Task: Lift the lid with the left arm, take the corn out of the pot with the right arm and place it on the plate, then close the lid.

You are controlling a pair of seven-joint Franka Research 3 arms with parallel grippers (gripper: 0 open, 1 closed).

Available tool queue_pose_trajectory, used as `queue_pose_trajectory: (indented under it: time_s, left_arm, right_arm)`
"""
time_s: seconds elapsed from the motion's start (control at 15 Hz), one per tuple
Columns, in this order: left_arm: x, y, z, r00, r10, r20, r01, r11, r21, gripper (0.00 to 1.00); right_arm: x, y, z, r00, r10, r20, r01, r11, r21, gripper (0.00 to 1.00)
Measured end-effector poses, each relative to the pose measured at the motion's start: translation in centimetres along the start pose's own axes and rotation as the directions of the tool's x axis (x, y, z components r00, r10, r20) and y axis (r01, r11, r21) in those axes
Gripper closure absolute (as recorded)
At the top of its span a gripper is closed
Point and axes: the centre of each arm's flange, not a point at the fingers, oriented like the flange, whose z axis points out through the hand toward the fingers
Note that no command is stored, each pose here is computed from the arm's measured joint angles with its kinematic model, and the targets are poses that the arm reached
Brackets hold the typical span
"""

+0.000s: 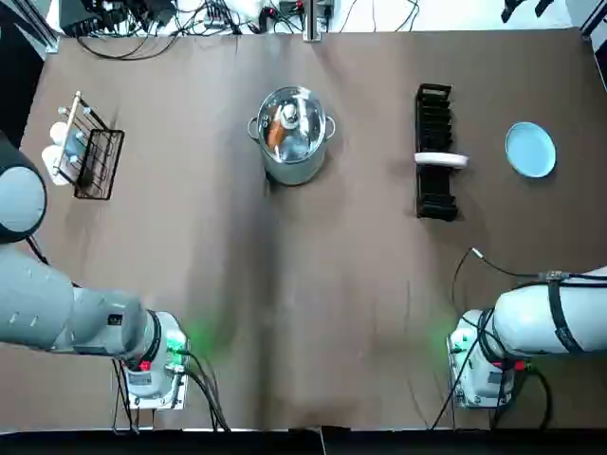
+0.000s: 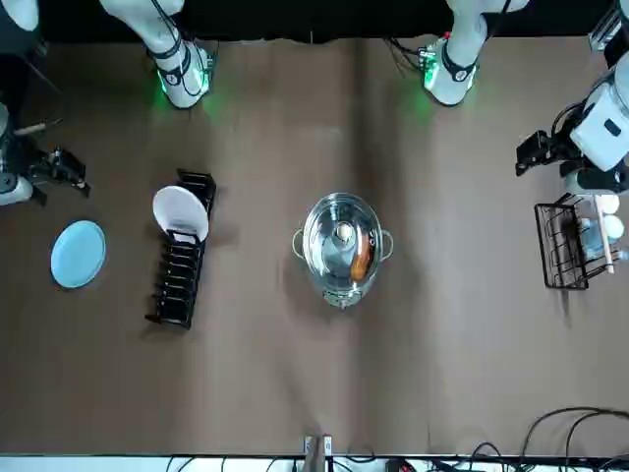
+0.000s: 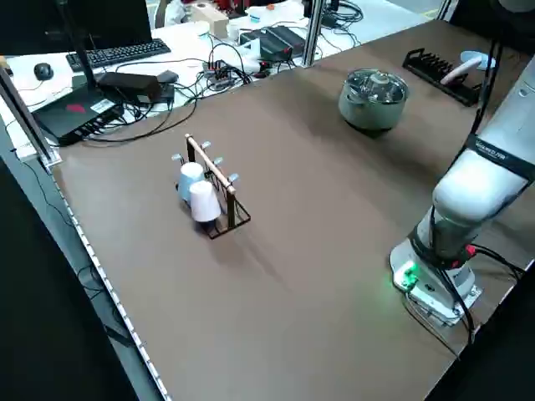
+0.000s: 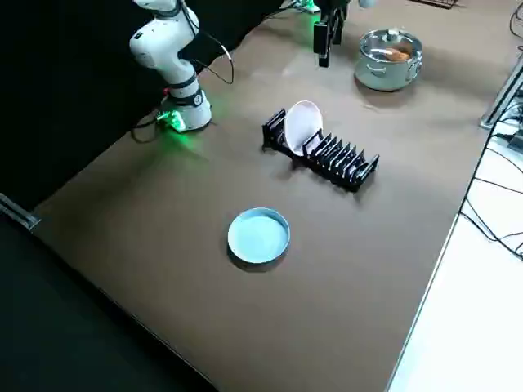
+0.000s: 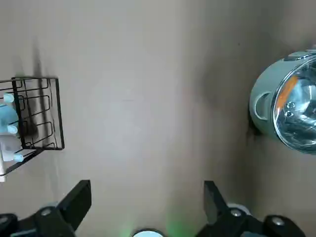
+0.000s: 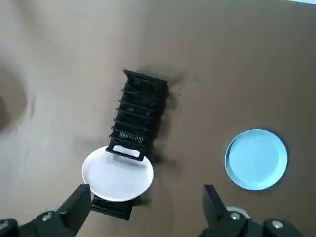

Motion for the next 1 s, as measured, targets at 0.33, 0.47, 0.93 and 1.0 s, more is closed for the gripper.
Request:
queue_pose_trajectory:
  time_s: [0.33,0.47,0.93,1.0]
  left_arm:
    - [0.1,-0.2,0.2,1.0,-0.004,0.003,0.004,1.0,0.0,0.0]
    - [0.8,0.7,1.0,1.0,0.013,0.0,-0.013,1.0,-0.002,0.0]
    - [4.5,20.0,14.6,0.988,0.121,0.094,-0.112,0.989,-0.093,0.0]
    - [4.6,22.5,16.3,0.991,0.105,0.088,-0.096,0.991,-0.092,0.0]
  right_arm:
    - [-0.5,0.2,0.0,1.0,0.007,0.025,-0.007,1.0,0.005,0.0]
    - [-0.9,0.6,0.1,0.999,0.015,0.047,-0.016,1.0,0.01,0.0]
    - [-1.1,1.5,0.0,0.998,0.034,0.049,-0.034,0.999,0.011,0.0]
    - [-1.1,1.5,0.0,0.998,0.033,0.049,-0.033,0.999,0.011,0.0]
